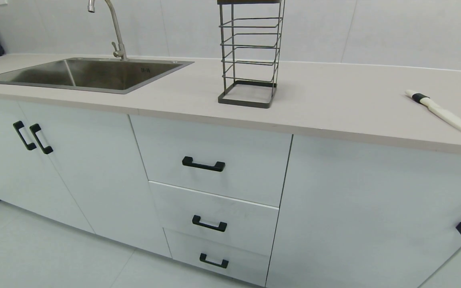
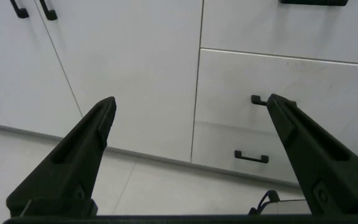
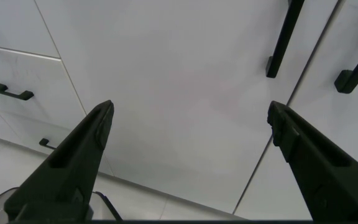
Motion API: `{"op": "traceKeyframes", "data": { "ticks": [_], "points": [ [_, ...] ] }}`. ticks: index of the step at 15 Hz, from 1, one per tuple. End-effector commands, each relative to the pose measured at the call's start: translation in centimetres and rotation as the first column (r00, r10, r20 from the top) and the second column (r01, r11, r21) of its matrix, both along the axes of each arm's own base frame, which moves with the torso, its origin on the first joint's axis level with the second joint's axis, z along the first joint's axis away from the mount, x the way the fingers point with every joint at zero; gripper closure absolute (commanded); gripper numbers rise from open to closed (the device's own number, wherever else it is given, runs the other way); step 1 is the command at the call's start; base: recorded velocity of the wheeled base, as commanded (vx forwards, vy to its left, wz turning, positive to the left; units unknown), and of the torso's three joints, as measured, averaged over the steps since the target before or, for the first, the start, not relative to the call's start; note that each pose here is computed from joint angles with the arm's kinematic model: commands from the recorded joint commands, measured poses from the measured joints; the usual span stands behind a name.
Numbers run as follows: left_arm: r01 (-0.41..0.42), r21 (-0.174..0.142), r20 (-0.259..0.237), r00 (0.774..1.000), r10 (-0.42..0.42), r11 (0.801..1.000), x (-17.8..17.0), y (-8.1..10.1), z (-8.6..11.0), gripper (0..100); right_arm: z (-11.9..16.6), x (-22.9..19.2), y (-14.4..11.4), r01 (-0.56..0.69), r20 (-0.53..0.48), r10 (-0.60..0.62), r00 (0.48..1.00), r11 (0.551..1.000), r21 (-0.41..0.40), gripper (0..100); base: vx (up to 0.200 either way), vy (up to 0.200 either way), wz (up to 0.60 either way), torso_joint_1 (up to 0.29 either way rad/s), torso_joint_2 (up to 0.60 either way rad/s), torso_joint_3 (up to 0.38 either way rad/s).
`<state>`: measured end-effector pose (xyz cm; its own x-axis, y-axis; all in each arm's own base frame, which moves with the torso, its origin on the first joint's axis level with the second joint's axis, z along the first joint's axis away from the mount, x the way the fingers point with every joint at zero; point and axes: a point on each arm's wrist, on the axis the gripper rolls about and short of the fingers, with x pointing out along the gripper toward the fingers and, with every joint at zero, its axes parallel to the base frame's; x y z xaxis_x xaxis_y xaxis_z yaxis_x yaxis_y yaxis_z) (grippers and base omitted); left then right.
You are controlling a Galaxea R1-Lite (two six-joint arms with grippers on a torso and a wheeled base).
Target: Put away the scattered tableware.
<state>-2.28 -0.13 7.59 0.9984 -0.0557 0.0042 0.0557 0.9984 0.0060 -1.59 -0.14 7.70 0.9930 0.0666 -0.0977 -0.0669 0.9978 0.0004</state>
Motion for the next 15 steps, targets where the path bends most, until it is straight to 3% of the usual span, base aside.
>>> {"op": "traceKeyframes", "data": {
  "ticks": [1,5,7,13,15],
  "points": [
    [-0.001,-0.001,-0.001,1.0,0.001,1.0,0.0,0.0,-0.01,0,0.0,0.01,0.0,0.001,-0.002,-0.001,1.0,1.0,-0.001,0,0.0,0.0,-0.6,0.002,0.0,0.002],
    [-0.001,-0.003,-0.003,1.0,0.001,1.0,0.0,0.0,-0.03,0,0.0,0.01,0.0,0.001,-0.002,-0.001,1.0,1.0,-0.003,0,0.0,0.0,-0.15,0.001,0.0,0.002],
    [0.001,-0.003,-0.003,1.0,-0.001,1.0,0.0,0.0,-0.03,0,0.0,0.01,0.0,0.001,-0.002,-0.001,1.0,1.0,-0.001,0,0.0,0.0,-0.6,0.0,0.0,0.005],
    [-0.001,-0.009,-0.003,1.0,0.0,1.0,0.0,0.0,-0.03,0,0.0,0.01,0.0,0.001,-0.002,-0.001,1.0,1.0,-0.003,0,0.0,0.0,0.0,0.0,0.0,0.0],
    [0.001,-0.006,-0.003,1.0,-0.001,1.0,0.0,0.0,-0.03,0,0.0,0.01,0.0,0.001,-0.002,-0.001,1.0,1.0,-0.003,0,0.0,-0.2,0.0,-0.002,0.0,0.0]
  ]
}}
